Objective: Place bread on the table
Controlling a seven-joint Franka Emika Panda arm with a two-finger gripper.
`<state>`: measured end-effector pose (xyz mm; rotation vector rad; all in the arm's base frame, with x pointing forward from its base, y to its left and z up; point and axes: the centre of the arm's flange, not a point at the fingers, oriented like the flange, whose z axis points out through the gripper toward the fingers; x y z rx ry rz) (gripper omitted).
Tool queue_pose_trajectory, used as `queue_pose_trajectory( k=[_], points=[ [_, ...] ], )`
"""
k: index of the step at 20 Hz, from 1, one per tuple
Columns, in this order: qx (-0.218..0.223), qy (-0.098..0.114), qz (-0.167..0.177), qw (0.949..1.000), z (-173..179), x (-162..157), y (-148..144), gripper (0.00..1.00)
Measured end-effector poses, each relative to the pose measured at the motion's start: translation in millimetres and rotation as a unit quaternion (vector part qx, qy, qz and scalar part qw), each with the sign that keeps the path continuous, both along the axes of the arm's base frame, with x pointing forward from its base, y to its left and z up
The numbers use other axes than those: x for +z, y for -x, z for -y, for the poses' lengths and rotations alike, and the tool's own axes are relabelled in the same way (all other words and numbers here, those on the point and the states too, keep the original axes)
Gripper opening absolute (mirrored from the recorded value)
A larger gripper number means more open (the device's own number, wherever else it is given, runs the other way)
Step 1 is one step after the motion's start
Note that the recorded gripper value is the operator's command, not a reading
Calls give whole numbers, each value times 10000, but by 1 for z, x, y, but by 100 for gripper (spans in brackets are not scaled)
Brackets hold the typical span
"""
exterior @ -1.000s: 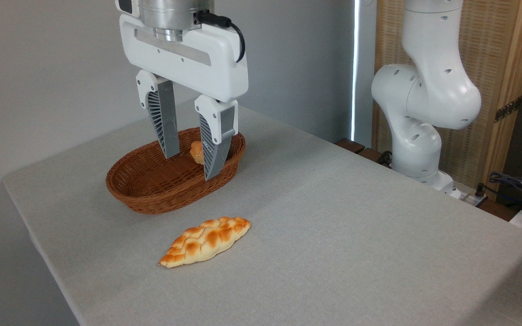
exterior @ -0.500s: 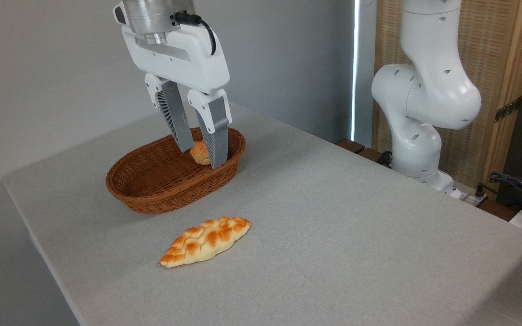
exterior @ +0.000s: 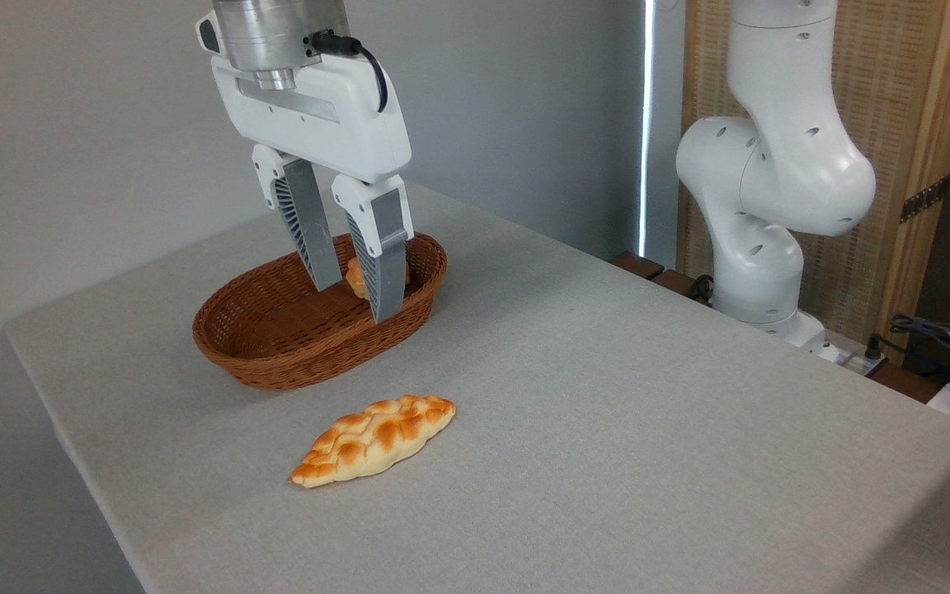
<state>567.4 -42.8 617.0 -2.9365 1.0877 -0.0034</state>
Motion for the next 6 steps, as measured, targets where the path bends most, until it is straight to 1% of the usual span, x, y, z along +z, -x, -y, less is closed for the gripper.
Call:
queue_pose_trajectory(
  k=[6],
  points=[
    [3, 1, 10, 10000, 0, 1, 0, 100]
  ],
)
